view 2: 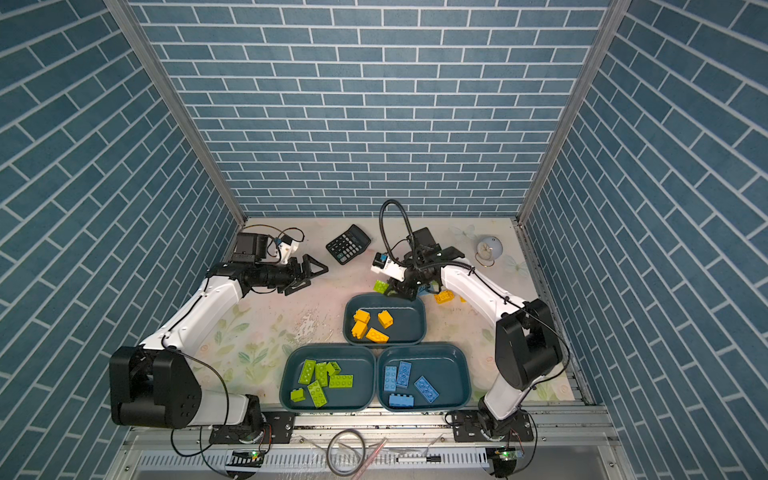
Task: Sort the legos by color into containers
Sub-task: 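Carry the green brick into the nearer green-filled bin and release it, then move the right gripper back over the light blue brick, then grasp the light blue 2x2 brick with the right gripper, then carry the light blue brick into the blue-filled bin and release it, then move the right gripper back over the remaining green brick, then grasp the green 2x4 brick with the right gripper and lift it, then carry the green brick into the green-filled bin and release it, then move the right gripper back over the light blue 2x4 brick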
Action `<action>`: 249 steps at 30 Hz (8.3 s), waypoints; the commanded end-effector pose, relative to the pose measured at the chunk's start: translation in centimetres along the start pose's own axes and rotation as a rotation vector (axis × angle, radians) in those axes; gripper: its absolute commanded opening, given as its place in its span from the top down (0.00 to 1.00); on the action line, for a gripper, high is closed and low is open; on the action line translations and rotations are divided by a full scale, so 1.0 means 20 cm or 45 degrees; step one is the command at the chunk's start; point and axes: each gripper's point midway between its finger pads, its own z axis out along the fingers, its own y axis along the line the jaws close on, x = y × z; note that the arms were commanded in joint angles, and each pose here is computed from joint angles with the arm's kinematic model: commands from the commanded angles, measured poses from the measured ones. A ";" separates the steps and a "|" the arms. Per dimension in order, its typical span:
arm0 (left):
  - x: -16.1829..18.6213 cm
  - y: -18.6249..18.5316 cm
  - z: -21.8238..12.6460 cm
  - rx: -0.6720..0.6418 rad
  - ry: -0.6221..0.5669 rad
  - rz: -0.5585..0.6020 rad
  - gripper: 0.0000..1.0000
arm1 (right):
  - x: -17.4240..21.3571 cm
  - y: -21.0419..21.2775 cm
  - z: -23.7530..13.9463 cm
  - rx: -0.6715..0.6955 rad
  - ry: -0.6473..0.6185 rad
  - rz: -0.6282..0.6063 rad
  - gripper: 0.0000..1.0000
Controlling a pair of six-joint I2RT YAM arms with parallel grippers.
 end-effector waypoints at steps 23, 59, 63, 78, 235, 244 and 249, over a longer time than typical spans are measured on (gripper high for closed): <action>0.00 0.05 -0.01 -0.029 -0.071 -0.072 0.00 | -0.05 0.63 0.32 -0.220 0.074 -0.151 0.36; -0.09 0.01 0.03 0.021 -0.056 -0.075 0.01 | 0.81 -0.74 -0.07 0.187 0.329 0.036 0.33; -0.09 0.02 0.04 0.017 -0.051 -0.082 0.01 | 0.85 -0.78 -0.03 0.181 0.351 0.017 0.33; -0.07 0.03 0.04 0.003 -0.044 -0.093 0.01 | 0.77 -0.78 0.09 0.110 0.320 -0.060 0.48; 0.07 0.03 0.02 0.069 0.004 -0.032 0.01 | 0.05 0.86 0.33 -0.394 0.138 -0.081 0.50; 0.08 0.03 0.02 0.073 0.011 -0.034 0.01 | -0.05 0.55 0.12 -0.187 -0.002 0.076 0.34; 0.07 0.02 0.03 0.082 0.008 -0.033 0.01 | 0.12 0.15 -0.10 0.077 0.051 0.184 0.33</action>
